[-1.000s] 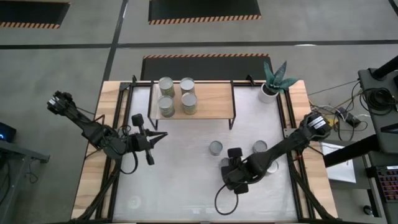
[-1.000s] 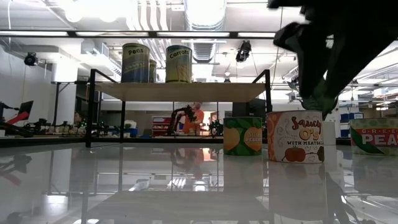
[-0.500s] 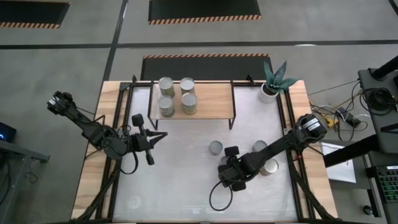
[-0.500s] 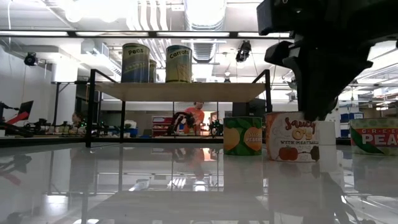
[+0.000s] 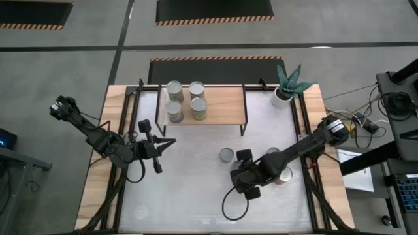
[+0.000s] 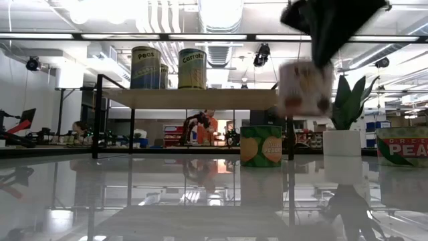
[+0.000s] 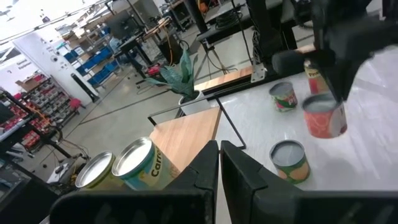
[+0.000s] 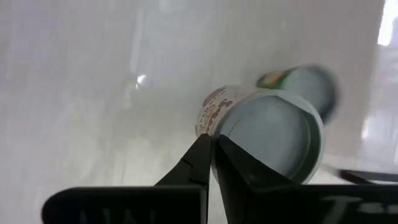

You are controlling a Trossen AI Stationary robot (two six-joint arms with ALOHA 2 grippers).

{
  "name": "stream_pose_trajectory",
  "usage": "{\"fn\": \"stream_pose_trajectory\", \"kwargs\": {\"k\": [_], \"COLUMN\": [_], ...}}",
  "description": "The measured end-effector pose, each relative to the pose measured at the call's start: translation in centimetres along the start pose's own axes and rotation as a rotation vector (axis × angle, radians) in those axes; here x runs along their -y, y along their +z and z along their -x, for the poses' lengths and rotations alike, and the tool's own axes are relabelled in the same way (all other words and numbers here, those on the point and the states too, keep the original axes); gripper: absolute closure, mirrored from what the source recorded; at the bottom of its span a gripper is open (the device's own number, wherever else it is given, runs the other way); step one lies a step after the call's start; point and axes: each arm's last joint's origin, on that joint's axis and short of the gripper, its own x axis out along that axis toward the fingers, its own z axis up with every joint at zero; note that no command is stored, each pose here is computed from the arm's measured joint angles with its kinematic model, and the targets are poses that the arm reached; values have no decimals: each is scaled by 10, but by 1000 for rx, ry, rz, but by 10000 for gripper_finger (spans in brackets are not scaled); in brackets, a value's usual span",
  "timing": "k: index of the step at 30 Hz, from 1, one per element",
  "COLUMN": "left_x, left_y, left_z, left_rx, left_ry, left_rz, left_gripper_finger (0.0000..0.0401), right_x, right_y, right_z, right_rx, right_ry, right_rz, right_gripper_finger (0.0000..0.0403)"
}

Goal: Pick and place cans onto a shelf
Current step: Put the canned meatballs on the shelf

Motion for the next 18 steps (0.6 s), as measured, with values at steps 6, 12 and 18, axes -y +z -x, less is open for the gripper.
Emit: {"fn": "stream_pose_trajectory", "kwargs": {"k": [6,12,18], "left_x": [-5,-13,-13], "left_y": [5,3,-11], "left_z": [0,2,4], "left_rx": [9,-59,-108], "left_ry": [130,357,465], "left_rz": [-19,-60,-104], "left_gripper_finger": [401,401,401], "right_x": [35,90,150], "right_y": [19,44,57], "right_z": [43,62,67], "right_rx": [96,176,168], "right_ry": [-55,-124,-208], "right_rz": [9,51,57], "right_gripper_finger": [394,394,394]}}
